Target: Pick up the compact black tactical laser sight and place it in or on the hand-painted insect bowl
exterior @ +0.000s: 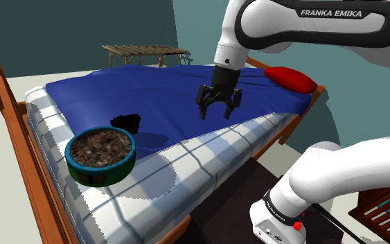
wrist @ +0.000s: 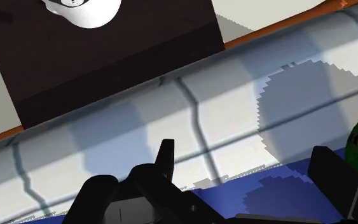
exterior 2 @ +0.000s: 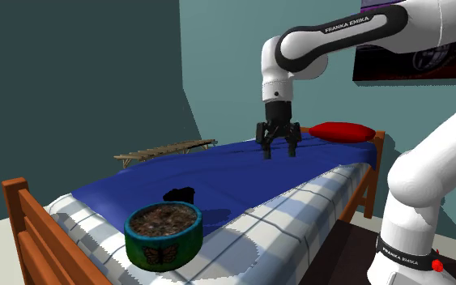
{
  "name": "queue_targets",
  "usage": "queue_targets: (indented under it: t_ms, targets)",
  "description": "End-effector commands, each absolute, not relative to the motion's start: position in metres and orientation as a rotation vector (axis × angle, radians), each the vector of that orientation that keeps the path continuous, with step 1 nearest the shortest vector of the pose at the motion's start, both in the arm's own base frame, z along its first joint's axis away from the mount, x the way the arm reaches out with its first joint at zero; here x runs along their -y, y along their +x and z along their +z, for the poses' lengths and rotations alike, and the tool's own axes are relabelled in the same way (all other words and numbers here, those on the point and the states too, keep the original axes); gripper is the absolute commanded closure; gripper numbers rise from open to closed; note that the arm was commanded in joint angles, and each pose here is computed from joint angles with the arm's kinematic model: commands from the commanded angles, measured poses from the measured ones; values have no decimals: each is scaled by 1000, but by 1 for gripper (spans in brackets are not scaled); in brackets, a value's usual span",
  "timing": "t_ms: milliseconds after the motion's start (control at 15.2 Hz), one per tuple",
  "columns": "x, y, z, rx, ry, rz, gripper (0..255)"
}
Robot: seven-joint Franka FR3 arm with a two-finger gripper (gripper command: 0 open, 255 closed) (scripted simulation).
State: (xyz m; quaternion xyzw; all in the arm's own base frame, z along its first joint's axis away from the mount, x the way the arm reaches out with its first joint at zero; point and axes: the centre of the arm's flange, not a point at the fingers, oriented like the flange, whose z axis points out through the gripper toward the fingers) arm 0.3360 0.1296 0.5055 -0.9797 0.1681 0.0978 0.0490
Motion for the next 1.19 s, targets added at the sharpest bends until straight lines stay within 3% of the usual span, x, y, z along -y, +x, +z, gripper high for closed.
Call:
queue_targets:
  t_ms: [0, 1122]
  targets:
    - [-150, 345, 498, -618, -2962, 289, 0]
    - [-278, 492, 428, -1417, -2663, 208, 0]
